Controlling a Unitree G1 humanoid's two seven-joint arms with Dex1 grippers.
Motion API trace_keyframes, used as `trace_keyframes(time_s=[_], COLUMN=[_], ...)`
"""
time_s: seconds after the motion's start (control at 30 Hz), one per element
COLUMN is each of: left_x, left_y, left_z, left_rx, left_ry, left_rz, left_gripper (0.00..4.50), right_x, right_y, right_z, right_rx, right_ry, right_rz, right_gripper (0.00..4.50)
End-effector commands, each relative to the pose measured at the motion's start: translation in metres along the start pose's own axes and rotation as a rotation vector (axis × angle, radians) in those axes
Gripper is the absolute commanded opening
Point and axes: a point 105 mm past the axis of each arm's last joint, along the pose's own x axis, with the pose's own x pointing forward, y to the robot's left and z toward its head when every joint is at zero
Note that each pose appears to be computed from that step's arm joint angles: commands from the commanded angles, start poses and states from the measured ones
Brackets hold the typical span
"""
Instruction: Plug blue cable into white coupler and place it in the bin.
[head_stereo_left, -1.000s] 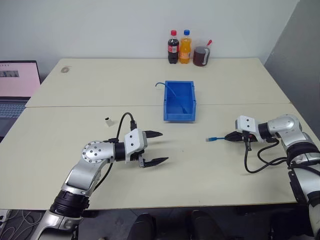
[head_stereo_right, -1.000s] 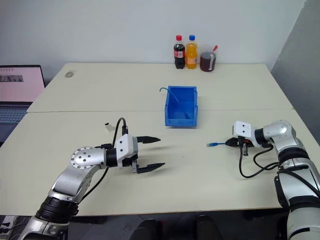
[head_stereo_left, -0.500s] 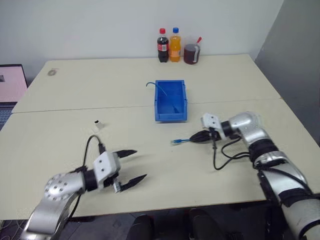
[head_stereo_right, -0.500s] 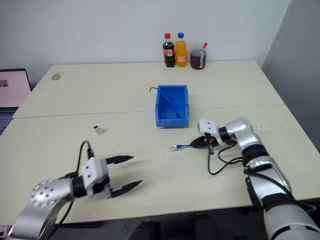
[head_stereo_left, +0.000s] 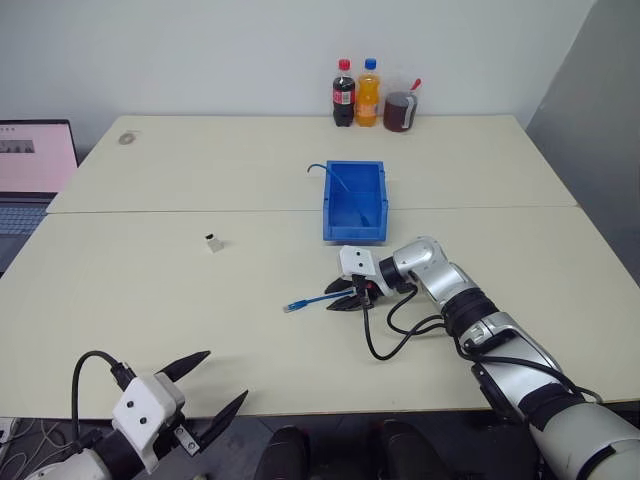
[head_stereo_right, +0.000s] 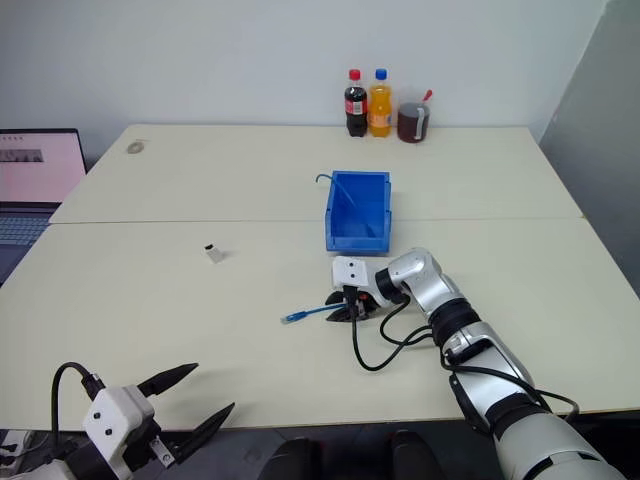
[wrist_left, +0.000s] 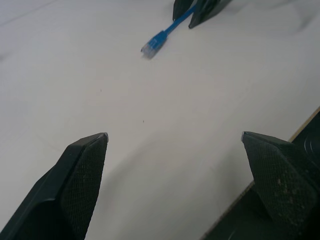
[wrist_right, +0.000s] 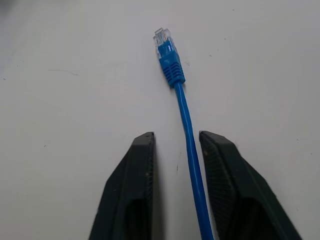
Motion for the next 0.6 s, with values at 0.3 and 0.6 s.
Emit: trace_keyframes(time_s=[0.3,0.6], left_x=[0.074,0.117], left_y=[0.044,0.042], left_z=[0.028,0.020], left_rx=[0.244,0.359], left_ry=[-0.087,-0.048], left_rz=[-0.185,-0.407], left_gripper=[4.50,4.50], right_x=[-0.080,-0.110], right_y=[0.020,0.072], right_z=[0.043,0.036], right_rx=[0.128,0.279], right_ry=[-0.227,-0.222], right_rz=[-0.171,-0.309], right_gripper=[4.42,4.42])
